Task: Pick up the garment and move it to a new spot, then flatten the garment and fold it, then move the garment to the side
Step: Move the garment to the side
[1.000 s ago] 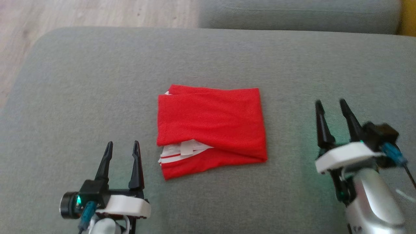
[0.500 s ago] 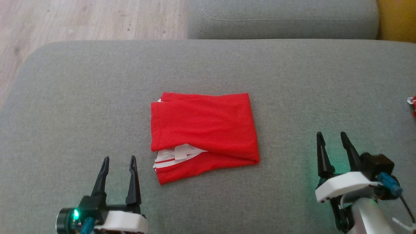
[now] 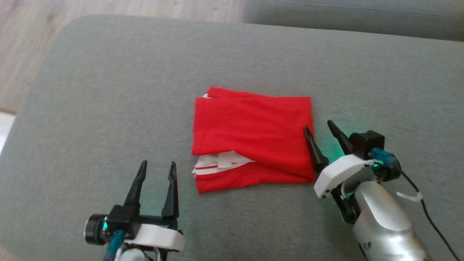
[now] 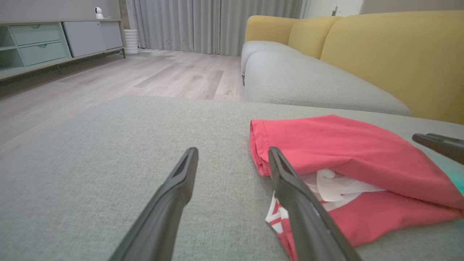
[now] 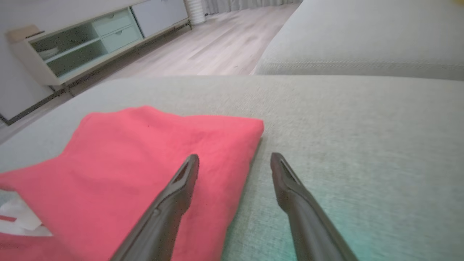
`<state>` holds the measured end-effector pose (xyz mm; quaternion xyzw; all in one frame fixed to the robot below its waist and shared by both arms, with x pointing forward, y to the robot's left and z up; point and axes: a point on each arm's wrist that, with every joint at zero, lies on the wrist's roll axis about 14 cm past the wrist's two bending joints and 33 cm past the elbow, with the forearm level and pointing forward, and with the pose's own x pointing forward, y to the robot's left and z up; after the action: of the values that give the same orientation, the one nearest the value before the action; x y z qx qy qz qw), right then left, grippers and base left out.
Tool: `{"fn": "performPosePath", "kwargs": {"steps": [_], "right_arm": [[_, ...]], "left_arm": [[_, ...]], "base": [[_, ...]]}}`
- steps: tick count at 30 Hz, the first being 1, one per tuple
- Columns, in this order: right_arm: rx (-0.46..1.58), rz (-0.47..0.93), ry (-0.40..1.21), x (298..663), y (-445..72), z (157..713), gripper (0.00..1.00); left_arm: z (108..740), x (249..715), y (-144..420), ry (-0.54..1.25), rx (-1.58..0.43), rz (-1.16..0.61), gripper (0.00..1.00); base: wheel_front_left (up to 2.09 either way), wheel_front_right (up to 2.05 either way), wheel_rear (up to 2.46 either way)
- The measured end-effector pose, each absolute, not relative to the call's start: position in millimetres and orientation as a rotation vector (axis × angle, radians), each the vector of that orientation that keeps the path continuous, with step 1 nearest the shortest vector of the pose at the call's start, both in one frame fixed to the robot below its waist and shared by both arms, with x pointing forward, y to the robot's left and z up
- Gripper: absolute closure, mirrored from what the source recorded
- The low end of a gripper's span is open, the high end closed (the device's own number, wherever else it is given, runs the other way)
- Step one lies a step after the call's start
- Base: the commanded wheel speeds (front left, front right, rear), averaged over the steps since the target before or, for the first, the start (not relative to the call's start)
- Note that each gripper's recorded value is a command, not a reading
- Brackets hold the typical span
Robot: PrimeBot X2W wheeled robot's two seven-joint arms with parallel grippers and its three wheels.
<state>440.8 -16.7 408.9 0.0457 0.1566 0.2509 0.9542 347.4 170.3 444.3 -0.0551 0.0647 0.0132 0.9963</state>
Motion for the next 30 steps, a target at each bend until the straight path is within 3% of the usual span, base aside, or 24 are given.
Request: {"fn": "performPosePath", "kwargs": {"steps": [4, 5, 6, 13, 21, 30], "right_arm": [[0.052, 0.545, 0.478, 429.8, -6.9, 370.3, 0.0], [0.052, 0.545, 0.478, 429.8, -6.9, 370.3, 0.57], [0.049, 0.547, 0.495, 431.1, -5.6, 364.7, 1.0], [0.088, 0.464, 0.447, 444.5, -26.4, 373.1, 1.0], [0.155, 0.173, 0.361, 448.1, -129.7, 394.5, 1.0], [0.127, -0.106, 0.301, 394.0, -247.2, 408.4, 1.0]], "left_arm": [[437.8, 340.1, 179.0, 0.153, -0.109, 0.062, 0.0], [437.8, 340.1, 179.0, 0.153, -0.109, 0.062, 0.0], [435.1, 337.8, 183.2, 0.162, -0.107, 0.076, 0.0], [432.6, 344.9, 174.2, 0.168, -0.111, 0.04, 0.0], [438.9, 374.2, 117.5, 0.144, -0.13, -0.155, 0.0], [456.1, 399.2, 22.6, 0.099, -0.162, -0.439, 0.0]], "base": [[0.0, 0.0, 0.0], [0.0, 0.0, 0.0], [0.0, 0.0, 0.0], [0.0, 0.0, 0.0], [0.0, 0.0, 0.0], [0.0, 0.0, 0.0]]}}
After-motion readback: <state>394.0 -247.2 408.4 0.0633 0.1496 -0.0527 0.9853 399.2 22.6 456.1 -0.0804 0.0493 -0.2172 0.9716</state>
